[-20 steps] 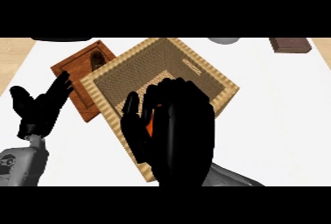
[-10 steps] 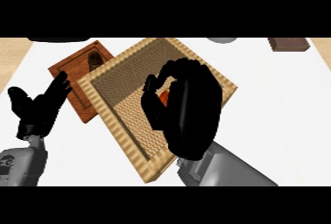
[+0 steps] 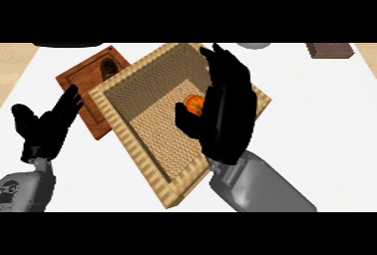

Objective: Pick the squash from the placemat and place it in the basket

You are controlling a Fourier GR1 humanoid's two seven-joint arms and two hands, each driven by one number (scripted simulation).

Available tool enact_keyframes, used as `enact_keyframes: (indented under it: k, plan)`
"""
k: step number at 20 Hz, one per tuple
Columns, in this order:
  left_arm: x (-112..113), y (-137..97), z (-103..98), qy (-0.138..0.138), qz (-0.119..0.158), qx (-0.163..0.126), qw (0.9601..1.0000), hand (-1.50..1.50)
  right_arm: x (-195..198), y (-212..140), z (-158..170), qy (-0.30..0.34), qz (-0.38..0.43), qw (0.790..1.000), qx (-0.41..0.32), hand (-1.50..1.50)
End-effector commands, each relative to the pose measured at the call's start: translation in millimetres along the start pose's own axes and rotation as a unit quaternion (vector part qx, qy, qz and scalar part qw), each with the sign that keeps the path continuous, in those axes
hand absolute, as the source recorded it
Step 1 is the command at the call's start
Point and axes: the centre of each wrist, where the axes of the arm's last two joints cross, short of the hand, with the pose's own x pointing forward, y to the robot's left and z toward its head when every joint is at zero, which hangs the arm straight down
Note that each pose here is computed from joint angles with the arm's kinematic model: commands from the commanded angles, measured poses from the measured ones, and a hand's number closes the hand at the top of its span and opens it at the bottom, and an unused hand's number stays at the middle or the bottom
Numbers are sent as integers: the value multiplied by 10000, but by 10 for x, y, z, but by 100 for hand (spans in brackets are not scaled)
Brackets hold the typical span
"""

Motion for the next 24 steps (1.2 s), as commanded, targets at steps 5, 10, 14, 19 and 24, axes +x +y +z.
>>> enact_keyframes:
  k: [5, 10, 14, 19, 24]
  plan:
    - [-13, 41, 14, 20, -11, 54, 10000, 0, -32, -359, -269, 1150, -1535, 9765, -983, -150]
    - [58, 155, 3, 38, 8, 170, 9998, 0, -317, -774, -197, 1585, -2271, 9499, -1446, -150]
    - [22, 14, 1, 6, 28, 268, 9996, 0, -541, -1224, -49, 1587, -2450, 9464, -1381, -150]
    - [4, 134, 10, 71, 39, 178, 9998, 0, -1019, -1714, 386, 1717, -2227, 9571, -700, -150]
    - [-18, 116, 77, 2, 76, 228, 9997, 0, -1265, -1999, 558, 1644, -2182, 9612, -390, -150]
